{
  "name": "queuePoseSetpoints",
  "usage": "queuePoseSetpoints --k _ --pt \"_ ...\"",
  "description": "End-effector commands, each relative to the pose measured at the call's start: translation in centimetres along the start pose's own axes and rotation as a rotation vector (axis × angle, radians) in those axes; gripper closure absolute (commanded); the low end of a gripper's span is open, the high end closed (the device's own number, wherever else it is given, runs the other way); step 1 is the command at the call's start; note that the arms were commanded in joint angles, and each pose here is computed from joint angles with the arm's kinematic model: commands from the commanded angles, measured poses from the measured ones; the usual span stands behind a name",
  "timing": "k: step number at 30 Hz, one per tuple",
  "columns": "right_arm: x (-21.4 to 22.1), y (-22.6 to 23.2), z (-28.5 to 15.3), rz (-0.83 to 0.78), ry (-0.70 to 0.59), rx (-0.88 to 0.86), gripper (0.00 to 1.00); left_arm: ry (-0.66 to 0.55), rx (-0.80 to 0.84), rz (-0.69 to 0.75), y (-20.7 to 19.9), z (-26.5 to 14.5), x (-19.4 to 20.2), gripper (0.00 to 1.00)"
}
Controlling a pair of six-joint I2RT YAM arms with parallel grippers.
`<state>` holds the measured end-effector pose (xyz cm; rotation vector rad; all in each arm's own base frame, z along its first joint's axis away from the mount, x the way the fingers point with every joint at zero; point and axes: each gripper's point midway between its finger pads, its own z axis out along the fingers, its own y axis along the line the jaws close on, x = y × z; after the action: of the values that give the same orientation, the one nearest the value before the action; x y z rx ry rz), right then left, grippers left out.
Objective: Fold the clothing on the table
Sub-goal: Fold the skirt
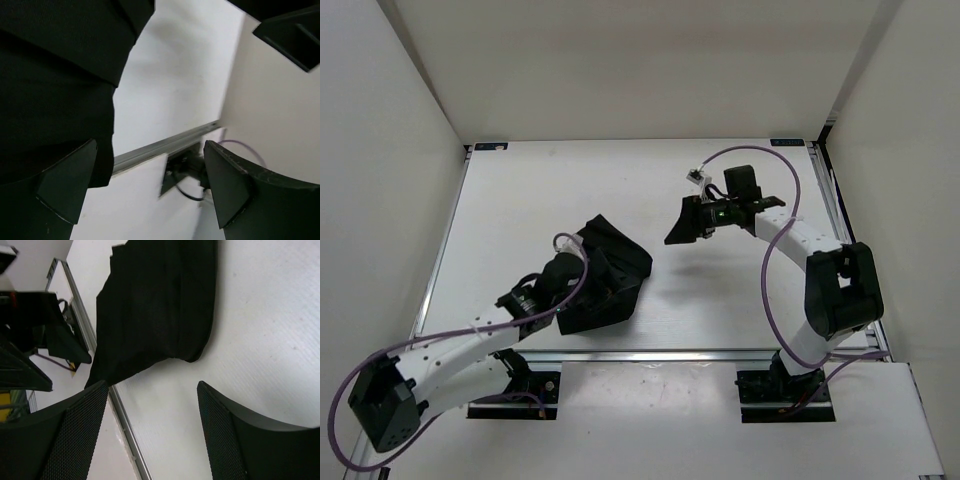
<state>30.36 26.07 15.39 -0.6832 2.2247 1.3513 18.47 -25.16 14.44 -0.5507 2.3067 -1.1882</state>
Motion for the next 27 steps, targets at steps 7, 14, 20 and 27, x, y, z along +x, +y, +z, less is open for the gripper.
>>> queuePoseSetpoints --k 7,14,20,27 --pt "0.5 0.7 -0.4 -0.035 0.014 -0.026 0.22 0.092 -0.199 0.338 -2.7 -0.7 0.1 0.01" --pt "0.6 1.0 -1.0 -0.059 0.015 -0.07 0.23 0.115 -0.432 0.508 -0.2 -3.3 -2.0 0.01" --pt "2.5 4.1 0.1 -0.061 0.07 -0.203 0.21 -0.085 -0.299 0.302 -0.1 -5.2 -8.2 0.02" --pt "2.3 6.2 1.2 0.006 0.106 -0.213 0.19 -0.356 -0.31 0.286 2.6 -9.2 -14.8 0.02"
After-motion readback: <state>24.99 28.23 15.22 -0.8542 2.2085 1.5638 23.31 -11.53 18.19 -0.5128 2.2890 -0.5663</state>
